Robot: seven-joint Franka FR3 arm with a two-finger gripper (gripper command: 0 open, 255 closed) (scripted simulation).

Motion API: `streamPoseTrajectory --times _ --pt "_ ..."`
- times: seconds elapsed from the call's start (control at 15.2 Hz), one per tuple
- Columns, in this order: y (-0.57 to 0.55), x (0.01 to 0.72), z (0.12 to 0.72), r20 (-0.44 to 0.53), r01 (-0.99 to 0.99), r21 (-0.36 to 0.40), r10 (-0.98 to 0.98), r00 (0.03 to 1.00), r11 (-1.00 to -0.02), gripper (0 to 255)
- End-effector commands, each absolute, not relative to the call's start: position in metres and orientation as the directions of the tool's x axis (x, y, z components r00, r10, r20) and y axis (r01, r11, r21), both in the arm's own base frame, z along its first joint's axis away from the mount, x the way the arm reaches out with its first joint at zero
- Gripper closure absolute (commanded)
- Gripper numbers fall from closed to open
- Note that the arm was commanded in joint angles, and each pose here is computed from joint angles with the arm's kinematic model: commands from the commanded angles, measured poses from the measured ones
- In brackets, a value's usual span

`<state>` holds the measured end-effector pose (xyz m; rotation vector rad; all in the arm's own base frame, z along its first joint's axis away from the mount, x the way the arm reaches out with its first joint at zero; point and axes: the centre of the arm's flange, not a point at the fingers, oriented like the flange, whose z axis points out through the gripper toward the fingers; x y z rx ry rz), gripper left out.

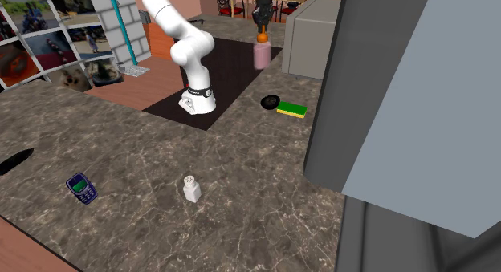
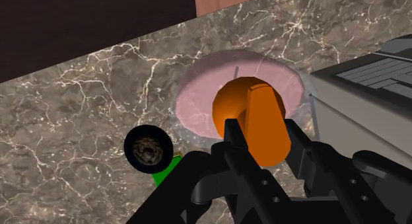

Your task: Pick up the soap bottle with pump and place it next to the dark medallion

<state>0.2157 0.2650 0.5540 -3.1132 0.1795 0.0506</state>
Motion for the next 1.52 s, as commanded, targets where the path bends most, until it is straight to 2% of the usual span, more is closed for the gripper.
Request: streamPoseTrajectory --times 0.0,1.45 --pt "0.266 0.215 0.544 -0.033 -0.115 -0.021 -0.115 0.993 -0.993 255" --pt "0.266 0.215 0.427 -0.033 -0.115 -0.021 -0.115 0.993 -0.993 255"
